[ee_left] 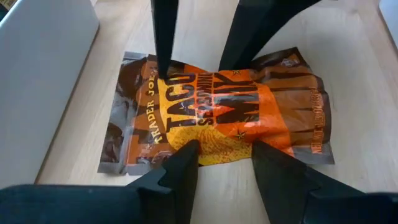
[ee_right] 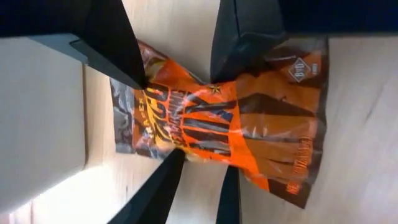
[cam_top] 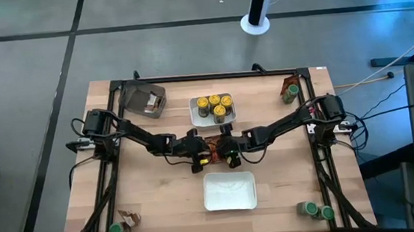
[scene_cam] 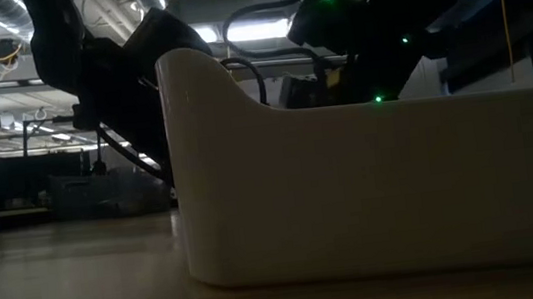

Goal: Sort spices by type
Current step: Put the orange seasoning pack into the black bin, then put the seasoning pack into the black bin

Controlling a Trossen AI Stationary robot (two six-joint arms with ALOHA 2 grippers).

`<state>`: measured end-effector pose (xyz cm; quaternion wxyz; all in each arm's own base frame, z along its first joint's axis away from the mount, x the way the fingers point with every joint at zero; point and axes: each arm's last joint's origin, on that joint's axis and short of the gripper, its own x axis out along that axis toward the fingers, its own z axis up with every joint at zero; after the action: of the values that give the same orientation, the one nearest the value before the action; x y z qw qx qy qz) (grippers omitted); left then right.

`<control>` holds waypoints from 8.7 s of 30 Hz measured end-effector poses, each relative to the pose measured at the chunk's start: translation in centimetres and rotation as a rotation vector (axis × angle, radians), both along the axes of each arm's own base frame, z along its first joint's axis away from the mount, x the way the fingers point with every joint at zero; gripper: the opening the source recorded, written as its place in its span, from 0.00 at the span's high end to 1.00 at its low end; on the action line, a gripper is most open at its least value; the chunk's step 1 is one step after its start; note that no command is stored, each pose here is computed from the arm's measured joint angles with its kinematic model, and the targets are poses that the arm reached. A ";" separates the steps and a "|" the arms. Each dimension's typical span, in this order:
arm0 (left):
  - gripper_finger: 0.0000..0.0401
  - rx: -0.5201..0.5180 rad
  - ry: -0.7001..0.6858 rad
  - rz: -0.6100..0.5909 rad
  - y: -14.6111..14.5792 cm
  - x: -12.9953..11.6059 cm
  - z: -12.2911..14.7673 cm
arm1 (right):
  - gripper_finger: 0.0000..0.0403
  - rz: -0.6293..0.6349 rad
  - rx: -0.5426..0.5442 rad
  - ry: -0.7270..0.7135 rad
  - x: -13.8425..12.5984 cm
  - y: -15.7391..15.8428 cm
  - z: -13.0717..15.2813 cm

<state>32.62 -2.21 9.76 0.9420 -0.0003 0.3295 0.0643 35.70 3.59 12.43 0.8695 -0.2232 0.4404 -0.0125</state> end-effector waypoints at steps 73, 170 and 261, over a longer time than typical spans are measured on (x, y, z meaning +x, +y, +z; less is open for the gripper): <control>0.64 -0.437 -0.513 0.263 2.8 -10.2 11.1 | 0.95 -0.004 -0.481 -0.353 2.3 4.1 8.4; 1.00 0.330 -0.262 1.038 15.2 -15.5 11.0 | 0.54 -0.232 0.294 -0.404 0.1 4.1 4.0; 0.59 0.067 -0.465 0.461 9.6 -16.2 9.4 | 0.54 -0.217 0.313 -0.418 -0.1 4.1 5.8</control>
<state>16.45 7.40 19.19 0.9521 -0.0585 0.0947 0.2848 35.57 7.67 18.27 0.9590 -0.0302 0.2693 -0.0833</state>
